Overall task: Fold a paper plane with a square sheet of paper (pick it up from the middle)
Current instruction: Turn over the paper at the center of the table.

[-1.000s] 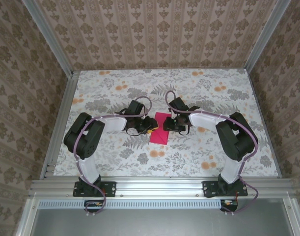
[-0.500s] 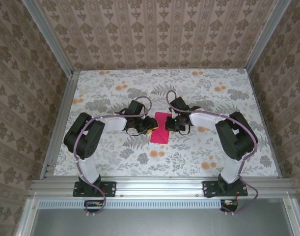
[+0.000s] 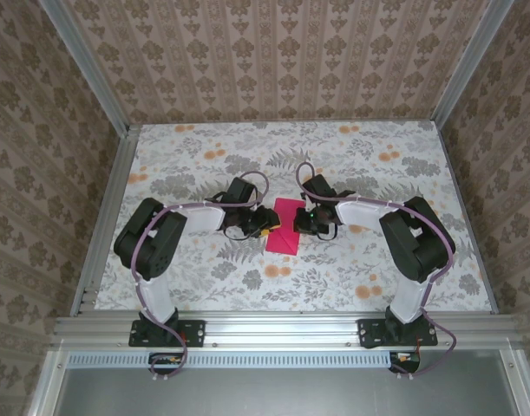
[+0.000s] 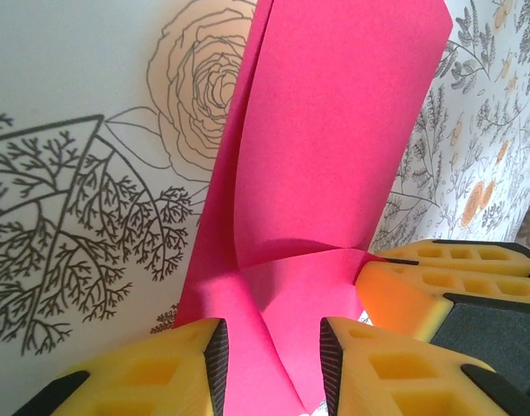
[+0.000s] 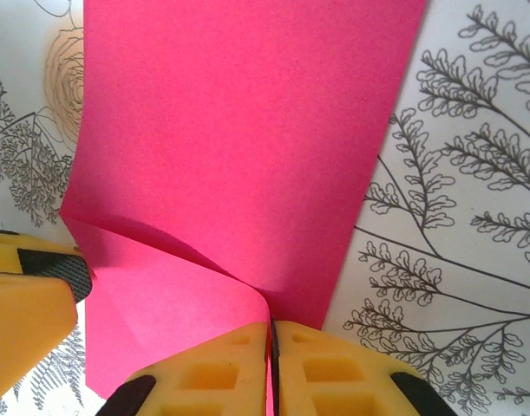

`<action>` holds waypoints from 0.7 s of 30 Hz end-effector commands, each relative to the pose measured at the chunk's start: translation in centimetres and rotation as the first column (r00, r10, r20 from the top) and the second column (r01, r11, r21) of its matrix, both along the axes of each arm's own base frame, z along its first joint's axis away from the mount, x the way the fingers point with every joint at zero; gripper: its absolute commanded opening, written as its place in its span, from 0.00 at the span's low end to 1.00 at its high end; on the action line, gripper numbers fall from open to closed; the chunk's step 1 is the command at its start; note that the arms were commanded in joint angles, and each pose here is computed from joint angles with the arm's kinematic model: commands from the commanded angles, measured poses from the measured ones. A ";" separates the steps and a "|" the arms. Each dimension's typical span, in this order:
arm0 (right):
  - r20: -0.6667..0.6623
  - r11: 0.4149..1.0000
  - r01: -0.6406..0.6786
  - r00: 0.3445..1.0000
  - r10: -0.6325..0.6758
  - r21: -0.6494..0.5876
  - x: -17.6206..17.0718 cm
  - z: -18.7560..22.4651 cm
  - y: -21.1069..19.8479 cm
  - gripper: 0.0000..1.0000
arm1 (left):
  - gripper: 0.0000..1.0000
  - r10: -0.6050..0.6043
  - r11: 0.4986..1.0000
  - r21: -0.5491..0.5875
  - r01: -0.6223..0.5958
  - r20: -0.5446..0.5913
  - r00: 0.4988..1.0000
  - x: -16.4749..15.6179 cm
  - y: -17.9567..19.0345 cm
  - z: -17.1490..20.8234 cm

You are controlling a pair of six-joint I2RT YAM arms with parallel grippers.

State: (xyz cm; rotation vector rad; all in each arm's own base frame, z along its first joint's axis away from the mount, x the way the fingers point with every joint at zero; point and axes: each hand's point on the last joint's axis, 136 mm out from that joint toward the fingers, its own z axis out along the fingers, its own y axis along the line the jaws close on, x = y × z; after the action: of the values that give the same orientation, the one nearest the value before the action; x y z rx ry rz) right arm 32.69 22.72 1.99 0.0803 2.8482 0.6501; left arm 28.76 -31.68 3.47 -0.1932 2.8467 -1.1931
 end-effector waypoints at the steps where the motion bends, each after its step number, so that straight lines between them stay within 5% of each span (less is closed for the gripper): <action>1: -0.029 1.000 0.020 0.999 -0.020 0.007 -0.3 -0.8 -0.3 0.12 | 0.35 -0.019 1.000 -0.022 0.019 -0.006 1.000 0.1 -1.0 0.1; 21: -0.053 0.999 0.042 0.998 -0.042 -0.003 -0.4 -1.7 -0.9 0.12 | 0.26 -0.055 0.997 -0.048 0.056 0.011 0.998 0.7 -2.1 0.0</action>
State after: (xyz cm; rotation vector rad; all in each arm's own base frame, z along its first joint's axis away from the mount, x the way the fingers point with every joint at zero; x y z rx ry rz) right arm 32.84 22.24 1.53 0.1301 2.8514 0.6522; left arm 29.08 -33.07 3.32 -0.1530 2.8466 -1.2436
